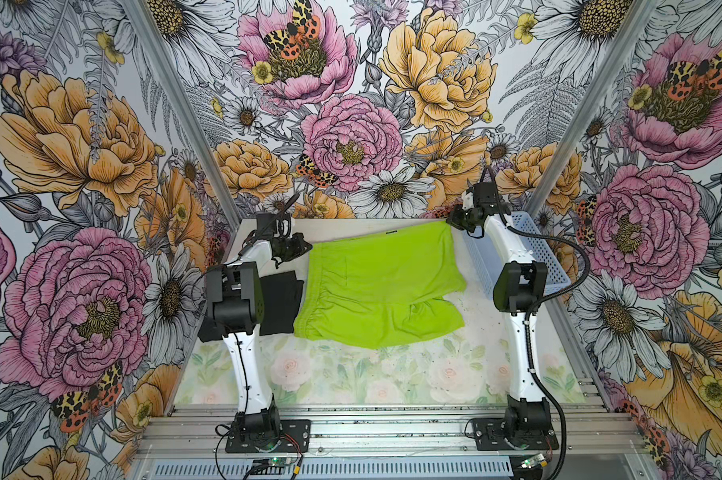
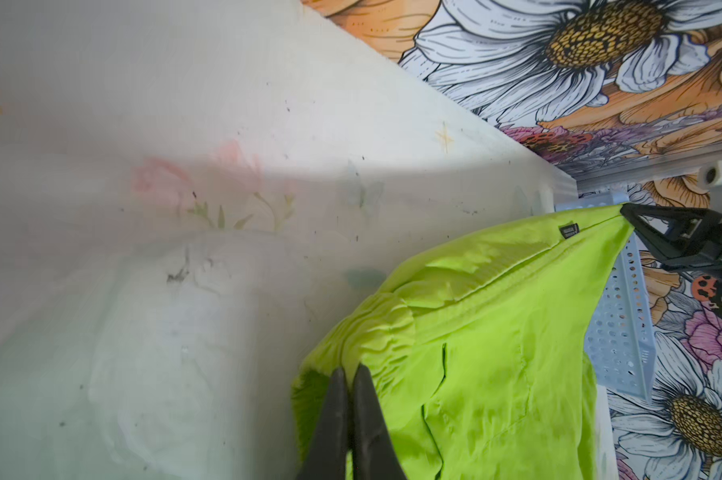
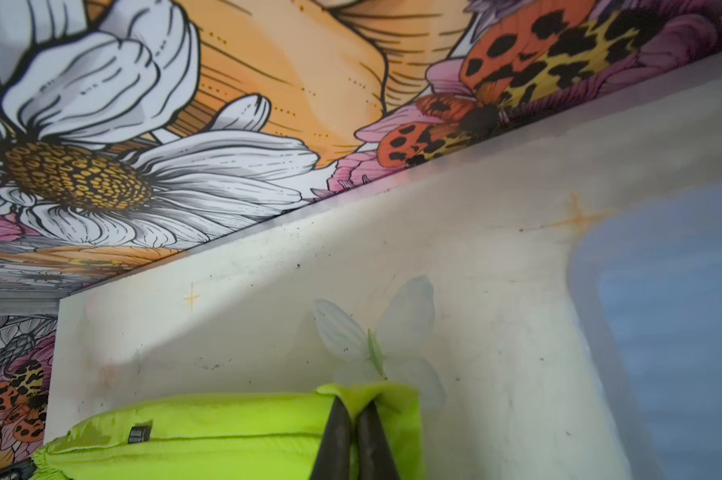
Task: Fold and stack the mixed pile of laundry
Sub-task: 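Lower the stretched garment flat onto the table with both grippers and release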
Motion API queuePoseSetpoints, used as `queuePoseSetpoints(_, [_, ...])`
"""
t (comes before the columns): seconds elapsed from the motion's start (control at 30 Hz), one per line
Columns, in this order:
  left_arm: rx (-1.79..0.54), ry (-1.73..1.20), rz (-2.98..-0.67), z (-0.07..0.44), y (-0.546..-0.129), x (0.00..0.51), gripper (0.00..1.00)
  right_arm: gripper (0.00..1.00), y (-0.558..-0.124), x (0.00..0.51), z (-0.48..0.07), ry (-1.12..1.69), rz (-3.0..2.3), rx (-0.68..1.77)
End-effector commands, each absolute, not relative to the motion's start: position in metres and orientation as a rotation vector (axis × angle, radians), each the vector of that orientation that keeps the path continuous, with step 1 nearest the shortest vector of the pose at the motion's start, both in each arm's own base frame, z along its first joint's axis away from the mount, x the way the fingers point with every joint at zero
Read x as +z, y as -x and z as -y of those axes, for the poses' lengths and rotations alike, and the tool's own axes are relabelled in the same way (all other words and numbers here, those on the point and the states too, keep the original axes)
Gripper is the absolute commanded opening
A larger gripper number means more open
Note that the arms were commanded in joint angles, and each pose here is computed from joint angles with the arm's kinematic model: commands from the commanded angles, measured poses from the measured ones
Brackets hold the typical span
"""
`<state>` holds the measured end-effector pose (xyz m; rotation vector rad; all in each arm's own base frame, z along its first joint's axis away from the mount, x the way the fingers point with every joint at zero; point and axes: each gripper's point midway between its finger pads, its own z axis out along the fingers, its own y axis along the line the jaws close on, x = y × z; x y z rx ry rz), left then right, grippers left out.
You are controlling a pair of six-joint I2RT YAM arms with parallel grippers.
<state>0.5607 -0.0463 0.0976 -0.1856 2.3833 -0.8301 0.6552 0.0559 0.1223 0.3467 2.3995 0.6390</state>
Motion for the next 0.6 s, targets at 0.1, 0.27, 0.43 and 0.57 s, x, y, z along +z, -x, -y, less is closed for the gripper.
queuePoseSetpoints(0.1, [-0.688,0.303,-2.382,0.020,-0.575,0.094,0.45,0.45,-0.674,0.157,-0.036,-0.394,-2.276,0.621])
queuePoseSetpoints(0.27, [-0.651,0.300,-2.353,0.019,-0.561,0.120,0.81,0.53,-0.644,0.193,-0.042,-0.354,-2.296,0.603])
queuePoseSetpoints(0.43, [-0.638,0.300,-2.352,0.031,-0.507,0.148,0.99,0.54,-0.554,0.182,-0.058,-0.340,-2.464,0.592])
queuePoseSetpoints(0.57, [-0.656,0.365,-2.424,0.042,-0.440,0.140,0.99,0.54,-0.458,0.141,-0.071,-0.328,-2.643,0.548])
